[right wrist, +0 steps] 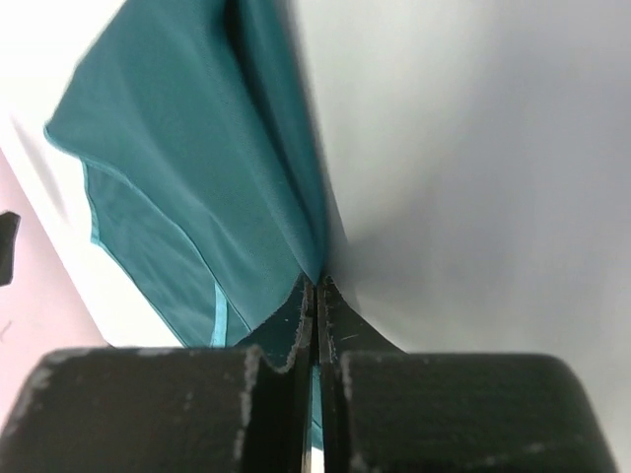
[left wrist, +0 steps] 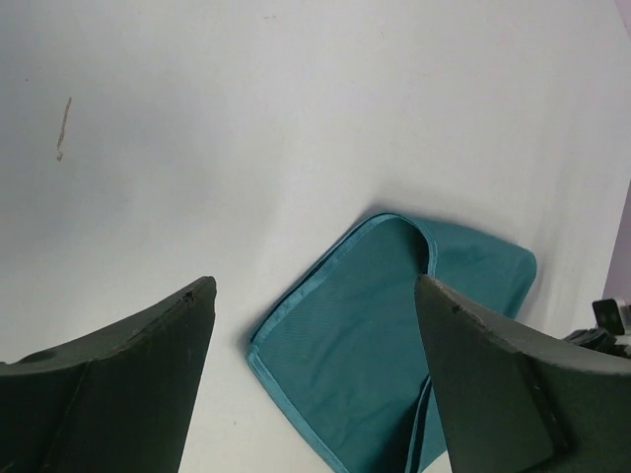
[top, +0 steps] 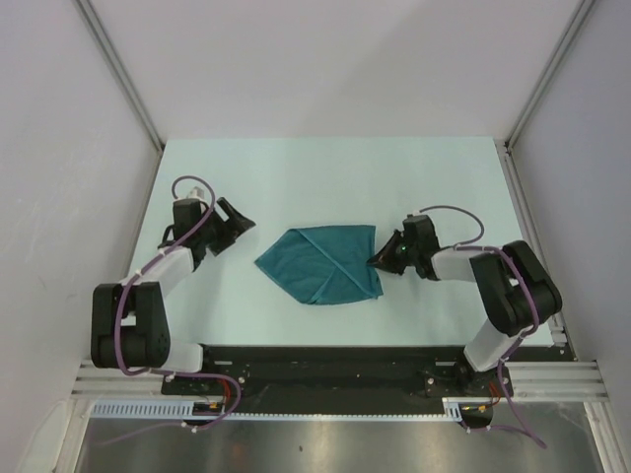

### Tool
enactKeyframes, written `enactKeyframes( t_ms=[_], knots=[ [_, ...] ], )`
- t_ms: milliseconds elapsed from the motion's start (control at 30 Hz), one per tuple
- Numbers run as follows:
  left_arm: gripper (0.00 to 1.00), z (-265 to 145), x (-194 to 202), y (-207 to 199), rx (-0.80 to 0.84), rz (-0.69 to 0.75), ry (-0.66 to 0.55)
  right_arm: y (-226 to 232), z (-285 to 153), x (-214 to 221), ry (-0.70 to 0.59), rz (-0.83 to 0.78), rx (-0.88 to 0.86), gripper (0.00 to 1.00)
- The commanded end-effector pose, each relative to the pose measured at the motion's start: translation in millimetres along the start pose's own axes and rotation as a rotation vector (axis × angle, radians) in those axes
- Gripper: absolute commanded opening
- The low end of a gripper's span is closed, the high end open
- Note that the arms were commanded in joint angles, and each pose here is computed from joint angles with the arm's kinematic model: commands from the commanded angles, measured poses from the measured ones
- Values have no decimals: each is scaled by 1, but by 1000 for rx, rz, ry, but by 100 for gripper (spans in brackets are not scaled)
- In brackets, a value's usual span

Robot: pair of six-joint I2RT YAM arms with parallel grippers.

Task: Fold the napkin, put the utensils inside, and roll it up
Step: Fold the napkin

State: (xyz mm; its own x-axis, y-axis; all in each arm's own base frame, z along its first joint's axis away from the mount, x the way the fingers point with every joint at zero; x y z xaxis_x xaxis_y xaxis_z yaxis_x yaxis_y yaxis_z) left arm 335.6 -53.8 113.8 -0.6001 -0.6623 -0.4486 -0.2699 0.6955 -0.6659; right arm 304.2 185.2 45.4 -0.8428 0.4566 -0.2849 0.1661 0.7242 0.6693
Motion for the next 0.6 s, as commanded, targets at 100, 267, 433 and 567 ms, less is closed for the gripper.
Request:
enactKeyframes(
  t_ms=[100,267,433,567],
  knots=[
    [87,-1,9,10,-27,0,-2,-7,-4,44,-76,95,145,0],
    [86,4,47,22,-86,44,72,-3,-11,53,-56,55,158,19],
    [86,9,68,32,-134,38,106,-7,-27,46,-93,43,137,61],
    [79,20,80,34,-136,33,153,-13,-35,31,-114,51,96,62]
  ],
)
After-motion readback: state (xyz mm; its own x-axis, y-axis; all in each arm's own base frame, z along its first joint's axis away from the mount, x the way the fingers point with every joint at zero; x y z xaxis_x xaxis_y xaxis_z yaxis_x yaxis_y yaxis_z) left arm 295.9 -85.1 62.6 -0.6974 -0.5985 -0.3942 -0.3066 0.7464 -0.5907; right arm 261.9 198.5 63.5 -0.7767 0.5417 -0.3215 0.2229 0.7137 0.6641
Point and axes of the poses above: each gripper's point midway between its finger pads, its own z axis out along the fingers, its own y axis along the line the jaws close on, x = y × z, the point moved 4 cm from there along -z, back along the fingers, and after that the axes turned 4 degrees about -z, right-handed, at the moved point
